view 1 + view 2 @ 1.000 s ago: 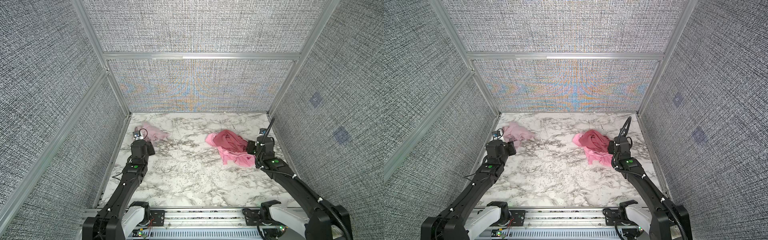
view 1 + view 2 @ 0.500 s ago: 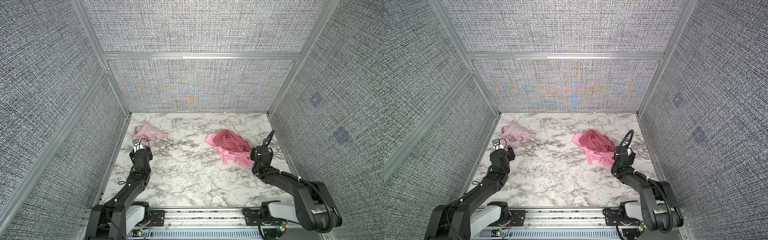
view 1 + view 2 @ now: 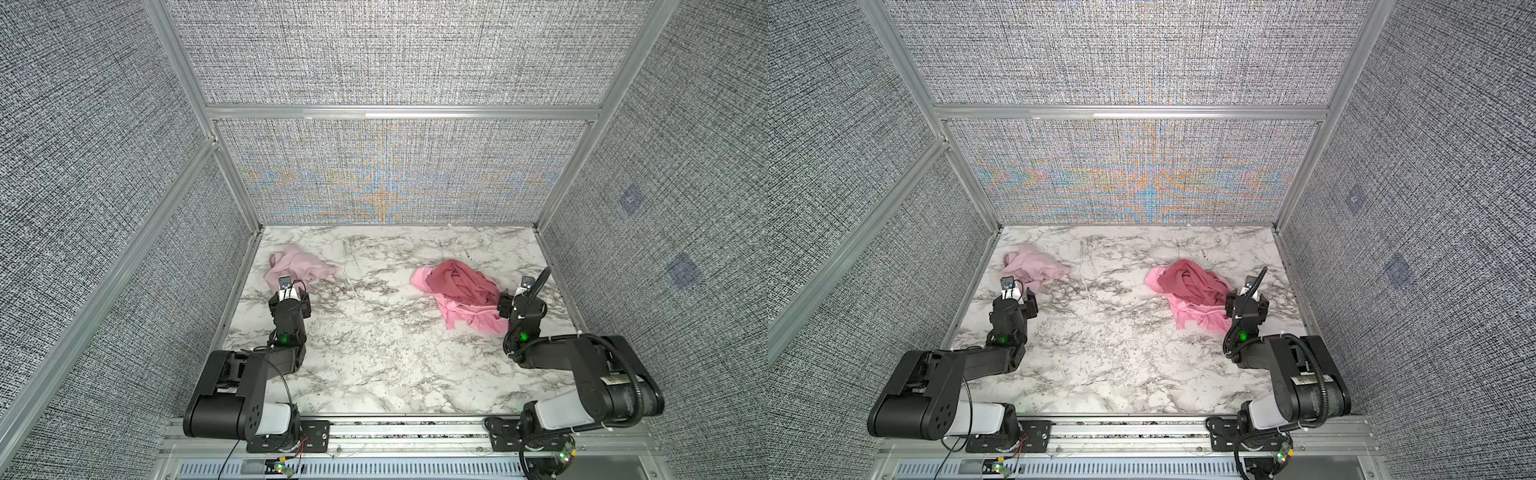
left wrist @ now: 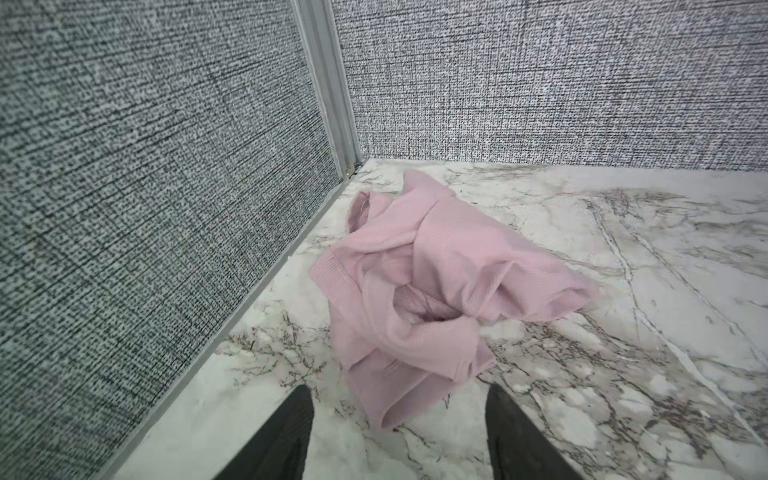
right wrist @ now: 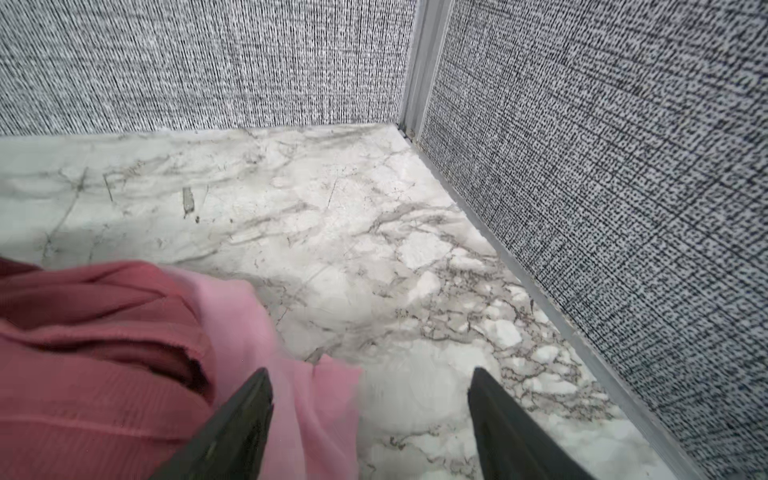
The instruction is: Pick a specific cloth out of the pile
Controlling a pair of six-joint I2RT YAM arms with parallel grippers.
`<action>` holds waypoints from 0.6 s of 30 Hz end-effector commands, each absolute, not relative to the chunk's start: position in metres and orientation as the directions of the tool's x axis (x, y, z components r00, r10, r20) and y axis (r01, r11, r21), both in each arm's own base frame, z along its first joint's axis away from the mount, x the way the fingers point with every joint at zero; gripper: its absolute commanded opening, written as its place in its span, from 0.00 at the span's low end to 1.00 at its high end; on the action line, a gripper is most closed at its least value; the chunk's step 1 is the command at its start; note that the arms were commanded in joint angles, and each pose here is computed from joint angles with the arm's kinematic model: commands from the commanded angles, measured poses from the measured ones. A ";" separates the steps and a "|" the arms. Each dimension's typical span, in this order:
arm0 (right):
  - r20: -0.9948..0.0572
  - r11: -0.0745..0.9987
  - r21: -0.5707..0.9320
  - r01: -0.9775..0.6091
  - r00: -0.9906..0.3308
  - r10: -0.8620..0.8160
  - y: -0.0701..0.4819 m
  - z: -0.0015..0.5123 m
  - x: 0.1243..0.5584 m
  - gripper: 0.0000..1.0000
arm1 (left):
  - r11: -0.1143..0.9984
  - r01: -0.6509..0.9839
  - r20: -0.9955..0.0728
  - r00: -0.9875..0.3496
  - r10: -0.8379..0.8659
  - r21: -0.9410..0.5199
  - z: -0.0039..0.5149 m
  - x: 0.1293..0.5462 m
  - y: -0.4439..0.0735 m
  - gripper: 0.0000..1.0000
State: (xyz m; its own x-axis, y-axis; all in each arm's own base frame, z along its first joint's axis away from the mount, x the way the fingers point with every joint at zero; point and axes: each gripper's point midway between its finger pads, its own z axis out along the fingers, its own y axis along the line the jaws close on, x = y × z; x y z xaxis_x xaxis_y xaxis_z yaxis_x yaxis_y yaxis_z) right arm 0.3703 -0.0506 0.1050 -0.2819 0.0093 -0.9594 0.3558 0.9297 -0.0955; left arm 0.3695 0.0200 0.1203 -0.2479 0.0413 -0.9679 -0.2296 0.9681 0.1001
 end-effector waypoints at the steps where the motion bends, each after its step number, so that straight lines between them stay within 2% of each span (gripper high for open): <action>1: -0.969 0.966 -0.056 0.253 -0.248 0.009 -0.036 0.103 0.378 0.76 | 0.983 -0.140 -0.983 -0.154 0.100 0.122 0.136 0.377 0.005 0.68; 9: -0.961 0.986 -0.031 0.164 -0.278 0.016 -0.028 0.099 0.385 0.77 | 0.986 -0.115 -0.981 -0.169 0.097 0.117 0.130 0.379 0.003 0.69; 14: -0.960 0.989 -0.016 0.144 -0.279 0.025 -0.027 0.099 0.387 0.78 | 0.993 -0.104 -0.993 -0.106 0.045 0.056 0.131 0.361 0.008 0.70; 16: -0.960 0.993 -0.020 0.114 -0.279 0.013 -0.022 0.099 0.387 0.78 | 0.994 -0.075 -0.996 -0.046 0.072 0.075 0.135 0.357 0.004 0.71; 18: -0.959 0.994 -0.018 0.107 -0.282 0.013 -0.022 0.098 0.387 0.81 | 0.995 -0.074 -0.995 -0.079 0.059 0.065 0.131 0.360 0.004 0.71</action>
